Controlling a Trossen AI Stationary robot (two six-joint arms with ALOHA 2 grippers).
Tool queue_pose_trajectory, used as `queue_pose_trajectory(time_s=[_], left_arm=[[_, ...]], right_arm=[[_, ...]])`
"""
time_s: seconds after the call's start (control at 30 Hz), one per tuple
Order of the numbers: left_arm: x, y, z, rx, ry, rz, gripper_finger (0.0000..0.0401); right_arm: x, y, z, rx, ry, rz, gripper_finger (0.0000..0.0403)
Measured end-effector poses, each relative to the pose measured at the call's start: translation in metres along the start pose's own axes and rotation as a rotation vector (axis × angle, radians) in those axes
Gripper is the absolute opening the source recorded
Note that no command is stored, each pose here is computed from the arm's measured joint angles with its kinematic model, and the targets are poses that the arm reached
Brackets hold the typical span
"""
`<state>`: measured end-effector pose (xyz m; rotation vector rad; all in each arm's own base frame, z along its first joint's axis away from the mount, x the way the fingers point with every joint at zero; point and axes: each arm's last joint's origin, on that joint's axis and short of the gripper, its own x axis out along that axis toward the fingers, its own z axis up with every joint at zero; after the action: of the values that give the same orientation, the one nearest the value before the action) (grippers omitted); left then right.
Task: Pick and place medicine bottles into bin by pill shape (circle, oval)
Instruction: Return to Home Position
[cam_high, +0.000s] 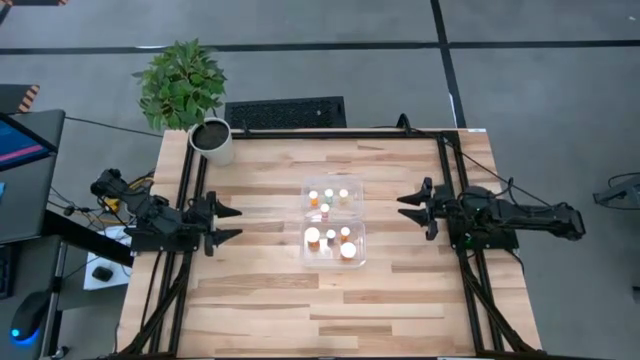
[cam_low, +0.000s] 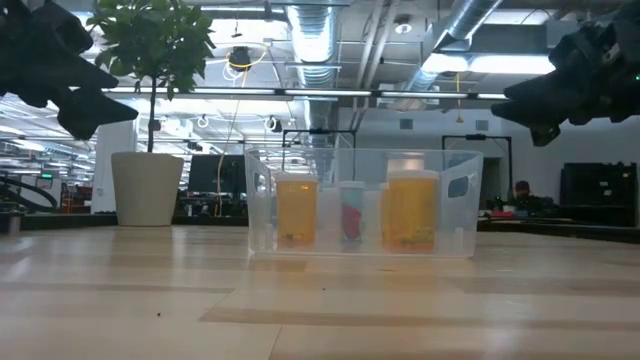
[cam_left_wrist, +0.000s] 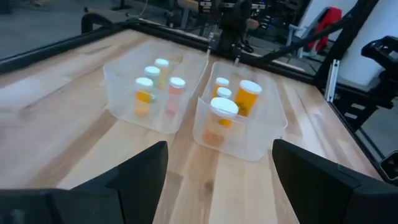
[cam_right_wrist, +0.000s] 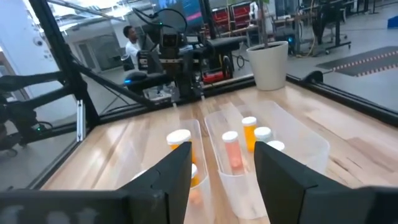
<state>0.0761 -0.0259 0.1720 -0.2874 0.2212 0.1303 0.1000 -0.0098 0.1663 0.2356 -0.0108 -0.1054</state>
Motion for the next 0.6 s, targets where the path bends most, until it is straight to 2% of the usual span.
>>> queue_pose_trajectory(time_s=[0.2,0.6], left_arm=[[-0.0001,-0.001,-0.0006,-0.004,0.02,-0.037,0.0283],[0.0,-0.001,-0.0008,-0.005,0.021,-0.037,0.0283]], right_arm=[[0.0,0.0,-0.0011,0.0,0.011,0.003,0.0184],[0.0001,-0.0002,-0.0019,0.002,0.017,0.002,0.0181]])
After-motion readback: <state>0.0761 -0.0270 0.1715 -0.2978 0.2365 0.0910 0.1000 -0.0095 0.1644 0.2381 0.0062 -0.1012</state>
